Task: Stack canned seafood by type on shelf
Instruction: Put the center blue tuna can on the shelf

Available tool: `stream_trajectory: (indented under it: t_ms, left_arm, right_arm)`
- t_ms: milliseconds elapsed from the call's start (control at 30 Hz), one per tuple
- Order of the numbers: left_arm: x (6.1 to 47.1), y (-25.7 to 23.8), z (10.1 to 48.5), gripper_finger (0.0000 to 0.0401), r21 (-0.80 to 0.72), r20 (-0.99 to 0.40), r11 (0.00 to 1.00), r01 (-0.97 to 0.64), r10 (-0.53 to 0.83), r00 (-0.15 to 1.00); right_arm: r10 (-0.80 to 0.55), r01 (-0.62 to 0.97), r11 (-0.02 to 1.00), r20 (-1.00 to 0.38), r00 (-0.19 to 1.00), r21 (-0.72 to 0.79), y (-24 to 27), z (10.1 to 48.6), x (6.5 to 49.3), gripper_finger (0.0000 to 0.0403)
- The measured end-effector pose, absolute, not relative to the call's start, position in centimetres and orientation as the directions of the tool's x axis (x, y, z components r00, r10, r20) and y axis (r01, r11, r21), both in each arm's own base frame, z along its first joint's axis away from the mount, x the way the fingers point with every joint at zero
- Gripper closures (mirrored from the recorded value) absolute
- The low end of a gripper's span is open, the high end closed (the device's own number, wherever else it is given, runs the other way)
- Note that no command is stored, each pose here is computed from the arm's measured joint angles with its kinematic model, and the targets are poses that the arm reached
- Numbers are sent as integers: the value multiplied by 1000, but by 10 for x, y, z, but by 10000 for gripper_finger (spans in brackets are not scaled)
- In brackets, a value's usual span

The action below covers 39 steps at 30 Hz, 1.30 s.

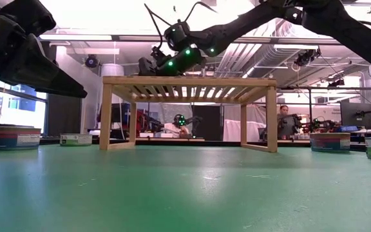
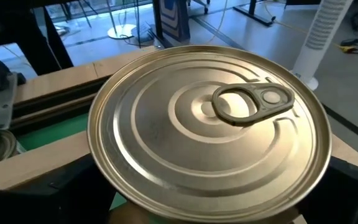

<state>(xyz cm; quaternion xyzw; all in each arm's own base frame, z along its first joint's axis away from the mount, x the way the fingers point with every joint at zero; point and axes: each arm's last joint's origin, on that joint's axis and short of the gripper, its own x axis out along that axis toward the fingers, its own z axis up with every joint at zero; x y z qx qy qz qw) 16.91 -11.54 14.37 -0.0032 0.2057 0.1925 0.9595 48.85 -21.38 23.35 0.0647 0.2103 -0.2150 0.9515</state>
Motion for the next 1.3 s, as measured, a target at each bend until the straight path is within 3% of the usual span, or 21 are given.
stream_trajectory:
  t_ms: [700,933,1300]
  left_arm:
    - [169,-115,144,36,73,-396,926,-370,368,841]
    - [169,-115,144,36,74,-396,926,-371,368,841]
    - [169,-115,144,36,74,-396,926,-371,369,841]
  right_arm:
    - [-437,477,879,-430,790,-16,-209,233,490,2]
    - [-440,506,859,-391,808,79,-209,235,492,3]
    - [-429,480,876,-372,823,51,-209,236,494,3]
